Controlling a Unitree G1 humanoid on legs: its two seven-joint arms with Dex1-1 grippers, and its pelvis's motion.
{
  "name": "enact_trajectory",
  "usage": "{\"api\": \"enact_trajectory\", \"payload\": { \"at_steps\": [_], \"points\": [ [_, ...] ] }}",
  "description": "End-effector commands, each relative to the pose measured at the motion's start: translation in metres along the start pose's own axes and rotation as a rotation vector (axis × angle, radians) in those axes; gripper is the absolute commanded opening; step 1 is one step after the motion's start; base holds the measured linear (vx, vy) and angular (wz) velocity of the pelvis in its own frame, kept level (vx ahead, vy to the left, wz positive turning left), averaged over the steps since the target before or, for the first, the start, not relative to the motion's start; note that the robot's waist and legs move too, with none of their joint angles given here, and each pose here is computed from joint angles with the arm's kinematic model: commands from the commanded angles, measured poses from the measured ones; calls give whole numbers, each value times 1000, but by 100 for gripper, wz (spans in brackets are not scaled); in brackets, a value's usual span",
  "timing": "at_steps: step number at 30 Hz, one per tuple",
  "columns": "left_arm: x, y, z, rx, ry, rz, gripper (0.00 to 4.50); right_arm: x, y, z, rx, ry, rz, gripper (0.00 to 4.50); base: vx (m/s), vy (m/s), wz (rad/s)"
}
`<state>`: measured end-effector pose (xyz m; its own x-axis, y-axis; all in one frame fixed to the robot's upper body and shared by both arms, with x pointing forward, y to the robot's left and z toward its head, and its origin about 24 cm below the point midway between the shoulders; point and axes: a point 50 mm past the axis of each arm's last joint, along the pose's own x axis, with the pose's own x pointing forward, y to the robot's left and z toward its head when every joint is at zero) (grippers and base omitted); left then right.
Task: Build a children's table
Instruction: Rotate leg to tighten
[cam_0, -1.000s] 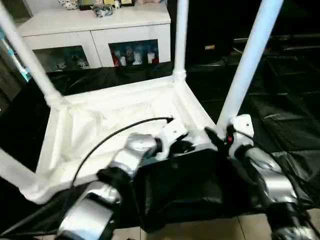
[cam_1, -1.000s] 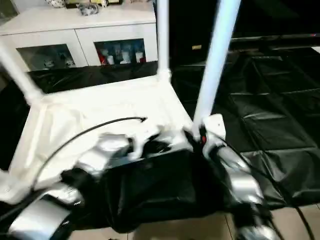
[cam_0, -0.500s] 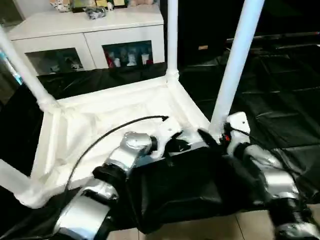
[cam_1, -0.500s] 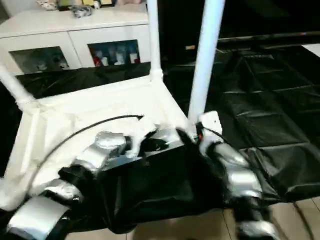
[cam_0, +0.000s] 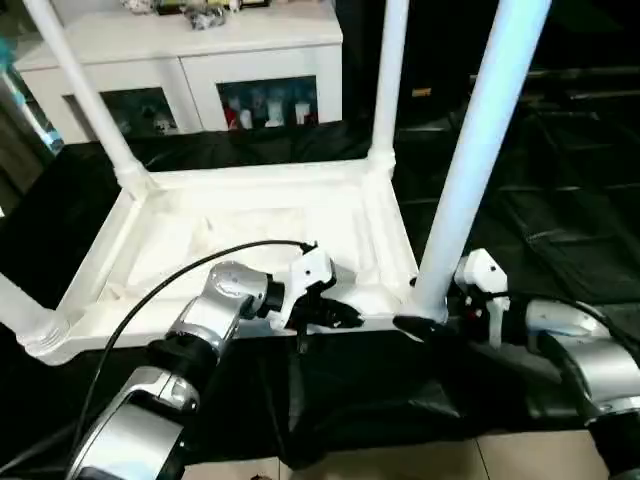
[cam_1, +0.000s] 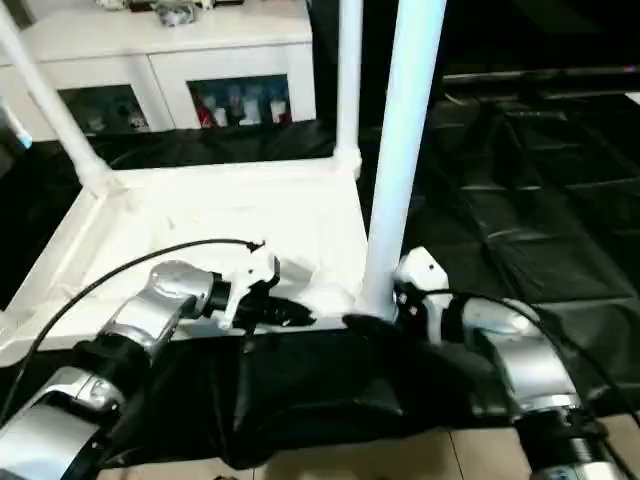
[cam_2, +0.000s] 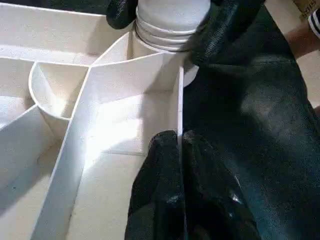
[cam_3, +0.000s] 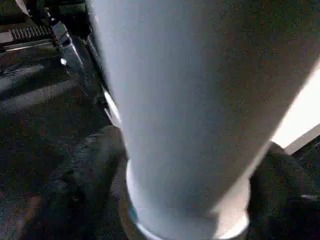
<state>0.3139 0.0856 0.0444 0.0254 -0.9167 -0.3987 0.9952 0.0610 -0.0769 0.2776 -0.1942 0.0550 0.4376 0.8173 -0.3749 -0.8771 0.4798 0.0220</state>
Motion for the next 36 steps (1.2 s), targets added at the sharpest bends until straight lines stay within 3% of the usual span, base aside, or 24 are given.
{"api": "enact_trajectory", "payload": {
  "at_steps": [1, 11, 16, 17, 22, 25, 28, 32, 34, 36],
  "points": [
    [0, 0, 14, 45, -56, -18, 0, 7, 4, 0, -10, 7, 32, 330, 0, 0, 0],
    [1, 0, 15, 45, -61, 5, 0, 13, 12, -3, 51, -47, 41, 276, 0, 0, 0],
    [16, 16, 22, 21, -85, 240, 0, 31, -4, -17, 156, -36, -302, 274, 0, 0, 0],
    [16, 16, 22, 21, -85, 240, 0, 31, -4, -17, 156, -36, -302, 274, 0, 0, 0],
    [40, 24, 38, -16, -130, 409, 0, 58, -9, -24, 338, -60, -585, 274, 0, 0, 0],
    [55, 19, 47, -10, -157, 375, 0, 84, 6, -9, 270, -92, -475, 274, 0, 0, 0],
    [58, 16, 48, 1, -164, 339, 0, 87, 11, -3, 280, -137, -407, 343, 0, 0, 0],
    [52, 11, 41, 29, -144, 244, 0, 75, 11, 1, 228, -154, -300, 358, 0, 0, 0],
    [48, 9, 39, 35, -142, 209, 0, 67, 10, 1, 191, -142, -270, 390, 0, 0, 0],
    [38, 6, 33, 46, -123, 137, 0, 49, 7, 1, 147, -132, -185, 390, 0, 0, 0]
  ]
}}
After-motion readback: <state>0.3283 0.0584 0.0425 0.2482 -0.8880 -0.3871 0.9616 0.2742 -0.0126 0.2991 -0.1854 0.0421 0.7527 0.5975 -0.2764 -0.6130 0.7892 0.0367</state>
